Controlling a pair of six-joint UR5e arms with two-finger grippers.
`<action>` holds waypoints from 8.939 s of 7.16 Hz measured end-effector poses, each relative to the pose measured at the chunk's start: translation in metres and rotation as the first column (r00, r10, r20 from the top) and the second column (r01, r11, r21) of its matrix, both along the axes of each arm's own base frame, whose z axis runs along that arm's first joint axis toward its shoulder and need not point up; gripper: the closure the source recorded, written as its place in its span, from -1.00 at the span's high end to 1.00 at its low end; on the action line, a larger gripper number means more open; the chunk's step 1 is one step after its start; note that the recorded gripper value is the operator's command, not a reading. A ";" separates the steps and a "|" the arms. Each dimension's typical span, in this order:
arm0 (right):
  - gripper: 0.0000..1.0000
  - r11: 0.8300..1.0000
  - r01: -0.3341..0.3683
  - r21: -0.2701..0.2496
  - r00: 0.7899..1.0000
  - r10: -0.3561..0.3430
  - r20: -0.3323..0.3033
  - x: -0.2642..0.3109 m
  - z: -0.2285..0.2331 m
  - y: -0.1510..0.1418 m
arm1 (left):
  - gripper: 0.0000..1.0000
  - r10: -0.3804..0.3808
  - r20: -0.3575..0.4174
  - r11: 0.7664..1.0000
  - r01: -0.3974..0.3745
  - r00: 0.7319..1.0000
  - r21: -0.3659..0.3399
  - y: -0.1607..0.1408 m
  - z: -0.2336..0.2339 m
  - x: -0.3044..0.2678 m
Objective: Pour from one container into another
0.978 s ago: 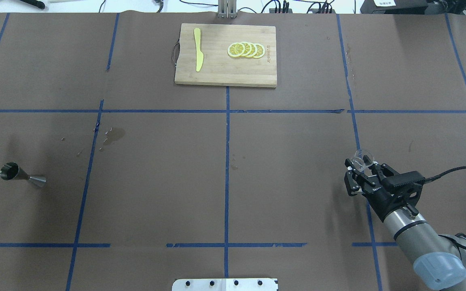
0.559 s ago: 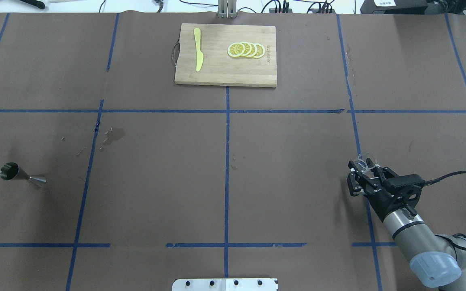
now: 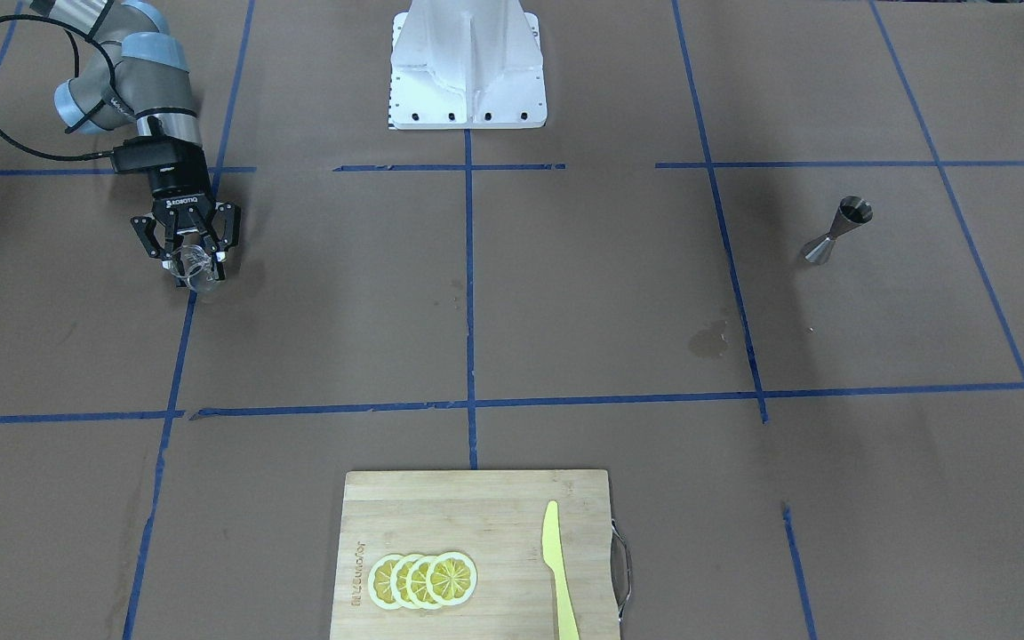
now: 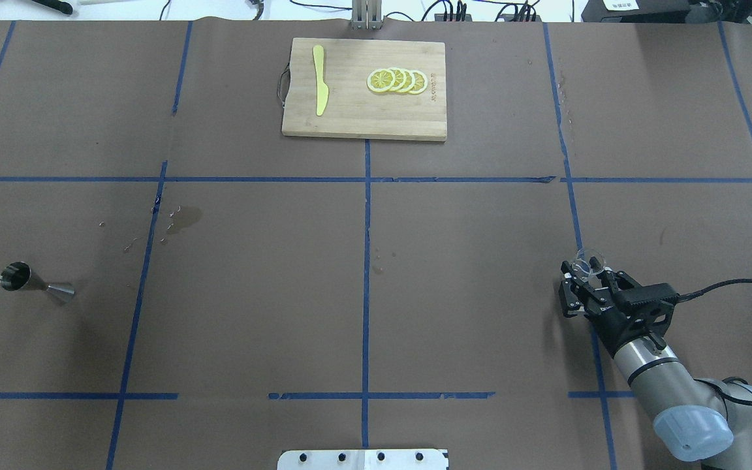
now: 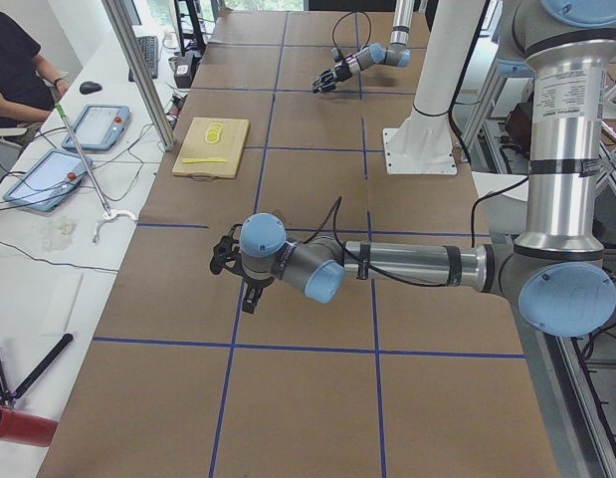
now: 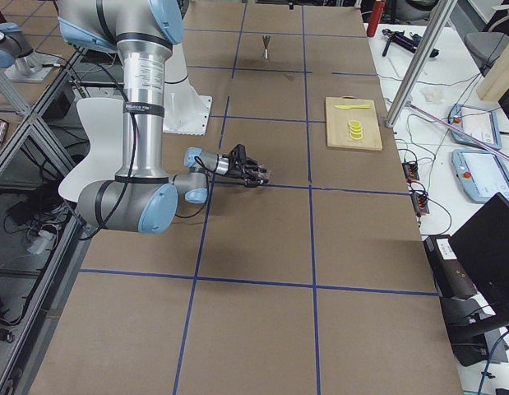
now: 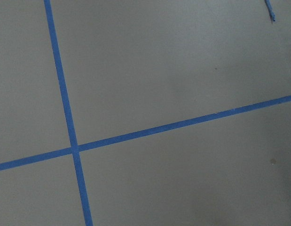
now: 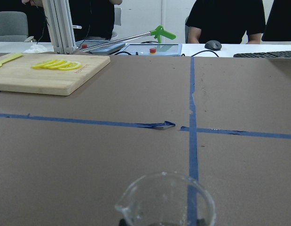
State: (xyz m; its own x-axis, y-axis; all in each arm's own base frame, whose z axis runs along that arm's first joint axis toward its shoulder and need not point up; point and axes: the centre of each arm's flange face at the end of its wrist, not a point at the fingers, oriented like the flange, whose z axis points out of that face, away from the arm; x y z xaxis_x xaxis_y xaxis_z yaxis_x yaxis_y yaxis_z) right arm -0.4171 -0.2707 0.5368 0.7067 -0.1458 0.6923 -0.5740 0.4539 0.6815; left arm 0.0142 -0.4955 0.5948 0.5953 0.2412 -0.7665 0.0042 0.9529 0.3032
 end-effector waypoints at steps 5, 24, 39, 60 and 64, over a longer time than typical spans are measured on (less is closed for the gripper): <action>0.55 1.000 -0.005 -0.001 1.000 0.005 0.003 0.001 0.008 0.000 | 1.00 -0.002 0.000 1.000 0.002 1.000 0.002 0.000 -0.001 0.000; 1.00 0.932 0.339 -0.130 0.939 -0.326 0.109 0.113 0.024 0.053 | 1.00 -0.009 -0.002 1.000 0.009 1.000 0.011 0.006 -0.006 -0.003; 1.00 0.481 0.595 -0.644 0.732 -0.655 0.187 0.445 0.092 -0.149 | 1.00 0.038 0.056 0.992 -0.031 0.998 -0.124 0.051 0.011 -0.040; 1.00 0.476 0.546 -0.690 0.764 -0.621 0.176 0.459 0.089 -0.134 | 1.00 0.074 0.159 0.969 -0.033 0.985 -0.243 0.087 0.060 -0.059; 1.00 0.477 0.552 -0.684 0.762 -0.622 0.181 0.458 0.087 -0.134 | 1.00 0.090 0.172 0.966 -0.044 0.981 -0.253 0.076 0.053 -0.063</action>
State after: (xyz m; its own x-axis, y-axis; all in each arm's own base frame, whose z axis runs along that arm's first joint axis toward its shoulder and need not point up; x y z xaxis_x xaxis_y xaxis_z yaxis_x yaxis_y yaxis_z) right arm 0.0413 -0.4047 0.6242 0.6928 -0.0790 0.7168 0.0445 0.9968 0.0668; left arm -0.0486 -0.4195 0.6481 0.7184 0.1017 -0.6881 -0.0950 0.9943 0.0478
